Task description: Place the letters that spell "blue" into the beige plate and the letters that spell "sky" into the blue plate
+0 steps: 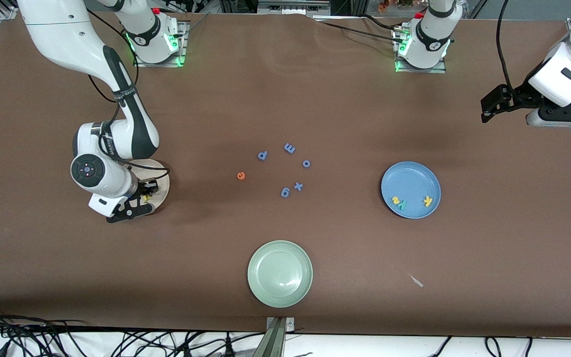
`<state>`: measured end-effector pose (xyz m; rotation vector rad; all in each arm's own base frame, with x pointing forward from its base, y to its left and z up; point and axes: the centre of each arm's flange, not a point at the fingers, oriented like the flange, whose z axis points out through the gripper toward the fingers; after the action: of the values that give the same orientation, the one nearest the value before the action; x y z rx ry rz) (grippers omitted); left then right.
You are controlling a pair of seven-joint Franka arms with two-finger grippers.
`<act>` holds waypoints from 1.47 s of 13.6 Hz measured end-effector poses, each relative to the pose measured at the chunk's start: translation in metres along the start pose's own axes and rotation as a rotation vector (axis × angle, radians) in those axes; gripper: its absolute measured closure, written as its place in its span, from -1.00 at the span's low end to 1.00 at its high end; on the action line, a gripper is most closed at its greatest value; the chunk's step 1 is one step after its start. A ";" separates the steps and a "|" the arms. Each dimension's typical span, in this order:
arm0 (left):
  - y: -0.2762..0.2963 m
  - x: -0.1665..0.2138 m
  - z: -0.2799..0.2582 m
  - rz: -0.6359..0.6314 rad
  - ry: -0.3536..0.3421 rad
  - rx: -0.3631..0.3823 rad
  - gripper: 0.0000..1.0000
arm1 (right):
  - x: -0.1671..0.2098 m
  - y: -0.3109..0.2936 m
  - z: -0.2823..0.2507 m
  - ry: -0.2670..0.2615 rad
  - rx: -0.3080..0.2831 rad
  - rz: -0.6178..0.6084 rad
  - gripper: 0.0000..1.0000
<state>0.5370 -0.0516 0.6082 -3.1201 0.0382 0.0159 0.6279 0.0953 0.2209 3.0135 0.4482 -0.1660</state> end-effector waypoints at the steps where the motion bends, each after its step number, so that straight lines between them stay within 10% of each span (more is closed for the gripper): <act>1: -0.002 0.000 0.000 -0.003 0.000 0.000 -1.00 | 0.002 -0.009 -0.007 0.007 0.024 0.028 -0.15; 5: -0.006 0.000 0.000 -0.010 -0.001 -0.001 -1.00 | 0.017 -0.082 -0.040 0.039 0.124 0.170 -0.98; 20: -0.011 0.006 0.008 -0.020 -0.014 -0.002 -1.00 | 0.004 -0.289 0.012 0.007 0.143 0.366 -1.00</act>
<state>0.5432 -0.0405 0.6006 -3.1222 0.0074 0.0369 0.5457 0.3707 0.1878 3.1674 -0.1240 -0.1656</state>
